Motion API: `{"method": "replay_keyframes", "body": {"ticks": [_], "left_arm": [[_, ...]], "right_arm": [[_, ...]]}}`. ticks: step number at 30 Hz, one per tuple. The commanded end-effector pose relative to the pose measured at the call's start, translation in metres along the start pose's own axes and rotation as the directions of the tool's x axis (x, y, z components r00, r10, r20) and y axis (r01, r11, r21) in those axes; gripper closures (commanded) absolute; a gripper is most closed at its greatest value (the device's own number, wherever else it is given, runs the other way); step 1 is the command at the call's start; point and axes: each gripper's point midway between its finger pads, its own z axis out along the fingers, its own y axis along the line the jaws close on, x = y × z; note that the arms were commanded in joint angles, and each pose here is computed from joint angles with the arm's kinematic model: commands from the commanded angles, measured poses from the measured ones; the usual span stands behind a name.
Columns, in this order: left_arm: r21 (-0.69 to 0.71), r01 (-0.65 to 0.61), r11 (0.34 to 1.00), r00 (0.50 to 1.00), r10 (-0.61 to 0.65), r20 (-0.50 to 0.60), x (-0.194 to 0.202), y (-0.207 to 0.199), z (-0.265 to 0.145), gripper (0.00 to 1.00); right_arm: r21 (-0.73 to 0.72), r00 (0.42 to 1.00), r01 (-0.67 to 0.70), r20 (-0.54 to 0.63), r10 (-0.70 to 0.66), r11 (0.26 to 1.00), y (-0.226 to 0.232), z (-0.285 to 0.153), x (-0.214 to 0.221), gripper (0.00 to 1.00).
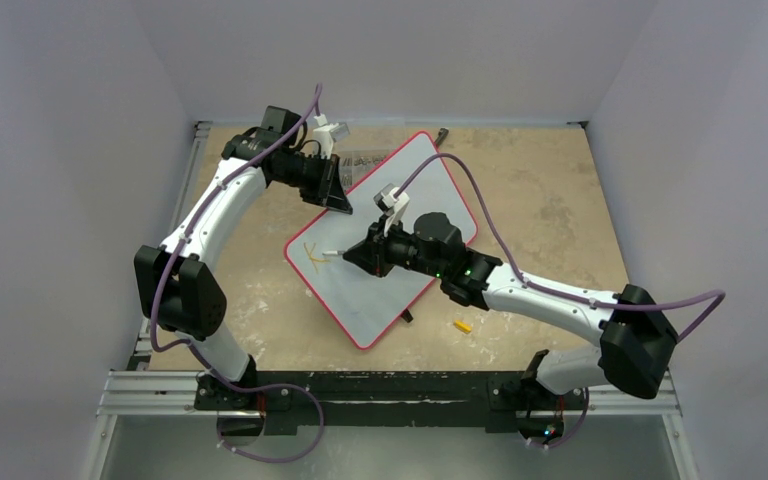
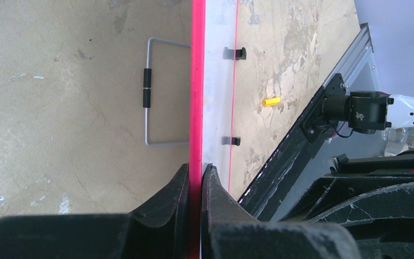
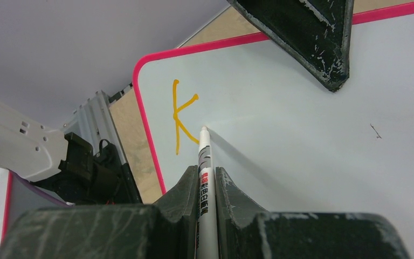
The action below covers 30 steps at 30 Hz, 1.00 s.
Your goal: Write a sentence on the whiteboard
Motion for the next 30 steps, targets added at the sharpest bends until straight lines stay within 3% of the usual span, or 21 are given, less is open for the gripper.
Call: {"method": "replay_keyframes", "body": {"ticks": [1, 10, 20, 30], "left_arm": [[-0.166, -0.05, 0.985, 0.999, 0.046, -0.026, 0.006, 0.027, -0.004, 1.0], [-0.164, -0.048, 0.985, 0.999, 0.043, -0.029, 0.007, 0.028, -0.004, 1.0], [-0.163, -0.048, 0.986, 0.999, 0.044, -0.03, 0.007, 0.028, -0.003, 1.0], [-0.162, -0.049, 0.986, 0.999, 0.044, -0.03, 0.007, 0.028, -0.003, 1.0]], "right_arm": [[0.059, 0.999, -0.004, 0.044, 0.001, 0.998, -0.013, -0.003, -0.009, 1.0], [0.127, 0.998, -0.03, 0.058, 0.022, 0.991, -0.035, -0.009, -0.015, 1.0], [0.048, 0.998, -0.01, 0.055, 0.007, 0.999, -0.02, 0.007, -0.027, 1.0], [-0.009, 0.999, -0.026, -0.018, 0.026, 1.0, -0.015, 0.012, -0.002, 1.0]]}}
